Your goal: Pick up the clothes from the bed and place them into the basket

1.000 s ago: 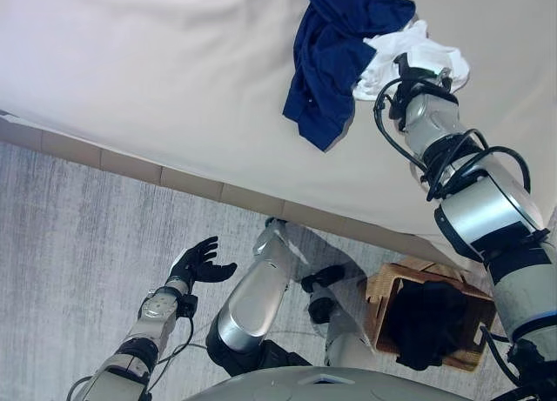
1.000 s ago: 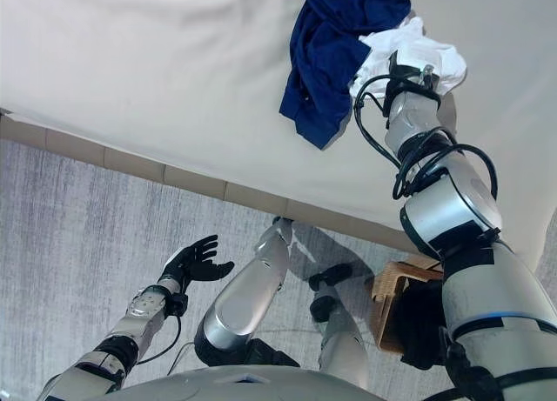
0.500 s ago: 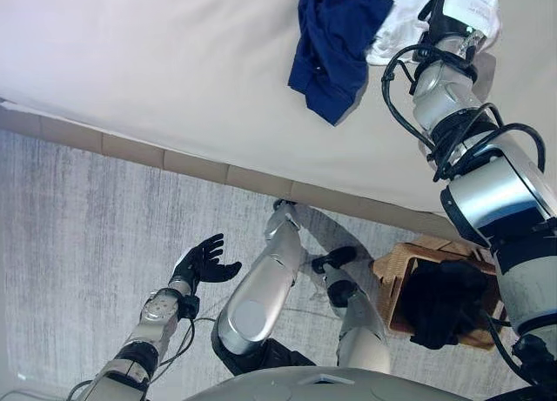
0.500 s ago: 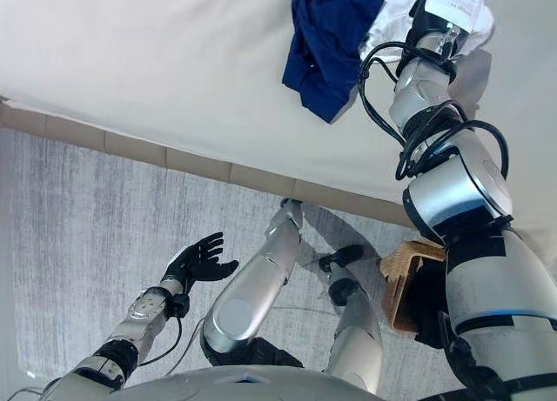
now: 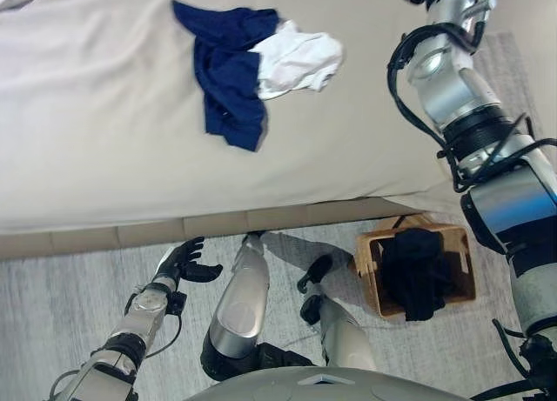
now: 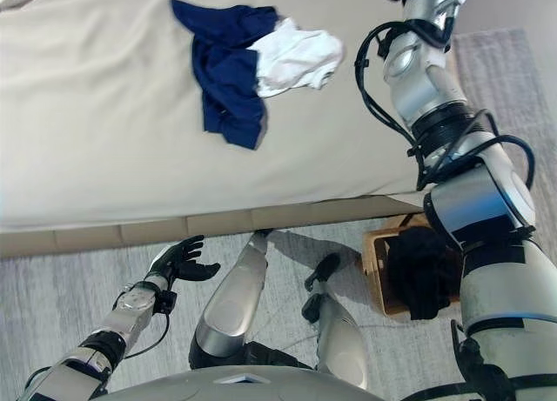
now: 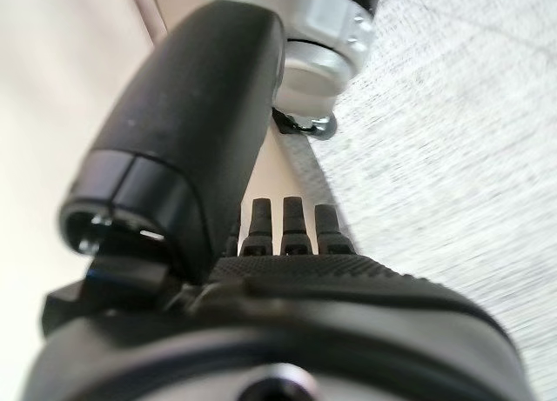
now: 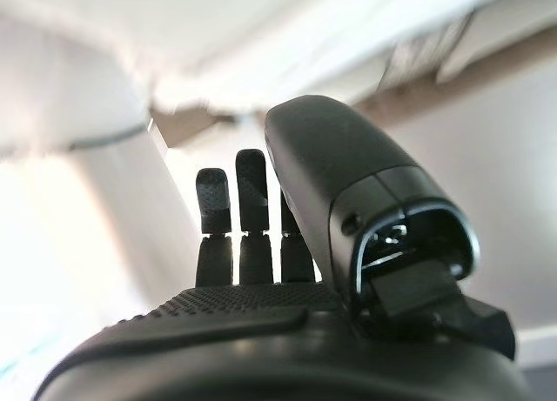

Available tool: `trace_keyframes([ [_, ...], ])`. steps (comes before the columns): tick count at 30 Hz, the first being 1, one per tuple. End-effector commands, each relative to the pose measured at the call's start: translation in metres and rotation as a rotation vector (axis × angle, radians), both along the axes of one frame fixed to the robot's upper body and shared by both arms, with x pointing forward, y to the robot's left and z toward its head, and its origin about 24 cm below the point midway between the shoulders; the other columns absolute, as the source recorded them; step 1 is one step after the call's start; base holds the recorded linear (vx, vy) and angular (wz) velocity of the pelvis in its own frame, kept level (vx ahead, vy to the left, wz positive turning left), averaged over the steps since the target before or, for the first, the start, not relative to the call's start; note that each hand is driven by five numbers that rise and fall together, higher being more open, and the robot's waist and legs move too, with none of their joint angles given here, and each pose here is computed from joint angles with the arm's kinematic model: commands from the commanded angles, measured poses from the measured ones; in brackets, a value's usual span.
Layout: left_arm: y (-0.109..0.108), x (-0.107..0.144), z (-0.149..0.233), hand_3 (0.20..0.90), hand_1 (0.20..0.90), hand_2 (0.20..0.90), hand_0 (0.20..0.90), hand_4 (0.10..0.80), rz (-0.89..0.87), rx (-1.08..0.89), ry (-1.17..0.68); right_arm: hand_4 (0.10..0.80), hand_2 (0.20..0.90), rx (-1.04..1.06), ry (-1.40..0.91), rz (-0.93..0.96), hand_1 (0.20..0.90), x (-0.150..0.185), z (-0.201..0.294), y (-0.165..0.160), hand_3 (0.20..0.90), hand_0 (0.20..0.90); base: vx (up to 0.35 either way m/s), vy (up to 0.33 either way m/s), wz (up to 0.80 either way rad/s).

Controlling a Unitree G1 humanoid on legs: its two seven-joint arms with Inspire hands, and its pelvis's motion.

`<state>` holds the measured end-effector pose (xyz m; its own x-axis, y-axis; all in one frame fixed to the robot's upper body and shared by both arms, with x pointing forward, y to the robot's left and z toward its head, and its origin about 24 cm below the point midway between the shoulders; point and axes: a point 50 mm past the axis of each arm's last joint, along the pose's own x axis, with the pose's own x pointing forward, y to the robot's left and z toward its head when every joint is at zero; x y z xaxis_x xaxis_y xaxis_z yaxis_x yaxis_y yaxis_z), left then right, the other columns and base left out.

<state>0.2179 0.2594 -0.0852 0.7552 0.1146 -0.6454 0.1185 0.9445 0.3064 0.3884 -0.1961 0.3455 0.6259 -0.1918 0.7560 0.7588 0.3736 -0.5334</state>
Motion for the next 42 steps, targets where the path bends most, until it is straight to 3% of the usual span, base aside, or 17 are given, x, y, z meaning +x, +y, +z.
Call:
trace_keyframes([
  [1, 0.002, -0.033, -0.023, 0.9, 0.9, 0.9, 0.9, 0.8, -0.025, 0.049, 0.154, 0.1, 0.3, -0.082, -0.114, -0.032, 0.3, -0.017, 0.02, -0.018, 0.2, 0.3, 0.073, 0.023, -0.44],
  [4, -0.006, -0.035, -0.028, 0.9, 0.9, 0.9, 0.9, 0.8, -0.051, 0.037, 0.189, 0.1, 0.3, -0.09, -0.053, -0.031, 0.3, -0.022, 0.024, -0.032, 0.2, 0.3, 0.085, 0.005, -0.32],
  [7, -0.02, -0.04, -0.035, 0.9, 0.9, 0.9, 0.9, 0.8, -0.092, 0.016, 0.226, 0.1, 0.3, -0.092, 0.176, -0.008, 0.3, -0.018, 0.007, -0.055, 0.2, 0.3, 0.156, 0.002, -0.3],
  [8, -0.023, -0.042, -0.037, 0.9, 0.9, 0.9, 0.9, 0.8, -0.106, 0.008, 0.232, 0.701, 0.815, -0.113, 0.263, 0.001, 0.815, -0.016, -0.001, -0.059, 0.801, 0.815, 0.157, -0.036, -0.22],
  [9, -0.026, -0.042, -0.038, 0.9, 0.9, 0.9, 0.9, 0.8, -0.119, 0.002, 0.233, 0.8, 0.9, -0.117, 0.305, 0.01, 0.9, -0.015, -0.007, -0.062, 0.9, 0.9, 0.159, -0.054, -0.2],
  [17, -0.042, -0.064, -0.052, 0.9, 0.9, 0.9, 0.9, 0.8, -0.149, -0.024, 0.303, 0.8, 0.9, -0.193, 0.419, 0.106, 0.9, -0.013, -0.042, -0.05, 0.9, 0.9, 0.079, -0.002, -0.09],
  [21, -0.029, -0.078, -0.057, 0.9, 0.9, 0.9, 0.9, 0.8, -0.114, 0.015, 0.356, 0.8, 0.9, -0.294, 0.447, 0.219, 0.9, -0.011, -0.049, -0.02, 0.9, 0.9, -0.029, 0.063, 0.16],
  [26, -0.017, -0.084, -0.056, 0.9, 0.9, 0.9, 0.9, 0.8, -0.076, 0.039, 0.366, 0.8, 0.9, -0.339, 0.553, 0.24, 0.9, -0.007, -0.062, -0.01, 0.9, 0.9, -0.011, 0.083, 0.44],
  [34, 0.006, -0.063, -0.038, 0.9, 0.9, 0.9, 0.9, 0.8, -0.031, 0.064, 0.248, 0.8, 0.9, -0.255, 0.723, 0.106, 0.9, 0.018, -0.099, -0.01, 0.9, 0.9, -0.036, 0.068, 0.48],
  [42, 0.014, -0.043, -0.024, 0.9, 0.9, 0.9, 0.9, 0.8, 0.021, 0.023, 0.119, 0.8, 0.9, -0.106, 0.645, -0.136, 0.9, 0.028, -0.098, -0.034, 0.9, 0.9, -0.011, 0.053, 0.31],
])
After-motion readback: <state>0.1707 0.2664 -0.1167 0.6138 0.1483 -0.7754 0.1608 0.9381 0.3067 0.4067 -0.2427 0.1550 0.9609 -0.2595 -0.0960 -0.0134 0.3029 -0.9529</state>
